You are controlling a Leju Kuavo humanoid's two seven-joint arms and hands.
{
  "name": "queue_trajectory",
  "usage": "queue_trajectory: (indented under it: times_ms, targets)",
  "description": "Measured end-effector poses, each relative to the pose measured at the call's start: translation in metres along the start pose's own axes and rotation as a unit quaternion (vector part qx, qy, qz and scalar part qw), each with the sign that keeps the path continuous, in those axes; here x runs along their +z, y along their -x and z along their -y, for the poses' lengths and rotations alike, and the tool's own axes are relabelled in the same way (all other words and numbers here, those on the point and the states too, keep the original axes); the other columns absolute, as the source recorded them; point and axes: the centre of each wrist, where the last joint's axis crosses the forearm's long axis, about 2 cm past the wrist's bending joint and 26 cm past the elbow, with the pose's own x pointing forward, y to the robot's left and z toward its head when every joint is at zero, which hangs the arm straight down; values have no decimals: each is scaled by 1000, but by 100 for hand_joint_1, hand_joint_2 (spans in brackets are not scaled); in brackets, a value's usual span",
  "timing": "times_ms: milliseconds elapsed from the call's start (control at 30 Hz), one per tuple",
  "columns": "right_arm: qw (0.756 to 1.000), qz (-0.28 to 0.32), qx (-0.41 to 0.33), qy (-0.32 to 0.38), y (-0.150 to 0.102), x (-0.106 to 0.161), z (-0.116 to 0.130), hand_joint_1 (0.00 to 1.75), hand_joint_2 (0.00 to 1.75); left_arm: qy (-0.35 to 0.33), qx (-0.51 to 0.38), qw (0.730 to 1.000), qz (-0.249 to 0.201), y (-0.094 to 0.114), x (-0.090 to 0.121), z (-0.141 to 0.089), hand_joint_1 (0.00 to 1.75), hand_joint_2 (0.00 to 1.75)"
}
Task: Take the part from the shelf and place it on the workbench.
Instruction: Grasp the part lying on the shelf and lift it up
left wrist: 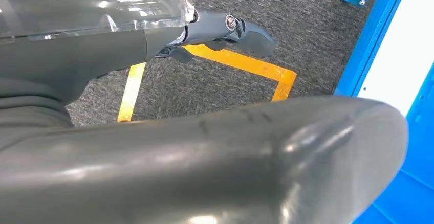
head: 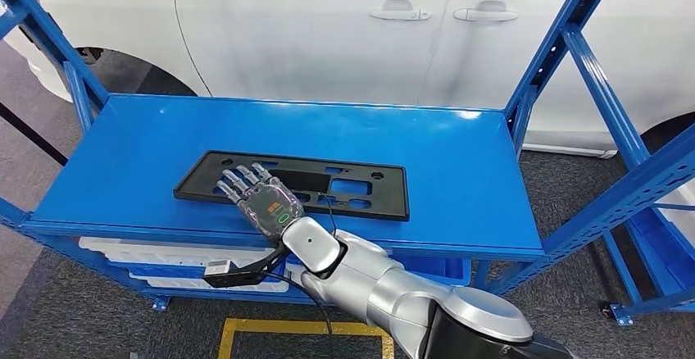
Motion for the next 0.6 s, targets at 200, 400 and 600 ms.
queue_trajectory:
  times_ms: [200, 400, 600]
  targets:
    - [1000, 7, -1, 1, 0, -1, 1, 0, 175, -1, 0, 1000, 0, 0, 0, 0, 0, 0]
    - [1000, 9, -2, -8, -3, 2, -3, 0, 175, -4, 0, 1000, 1, 0, 0, -3, 0, 0]
    - [999, 12, 6, -32, -5, 6, -10, 0, 175, -5, 0, 1000, 2, 0, 0, -4, 0, 0]
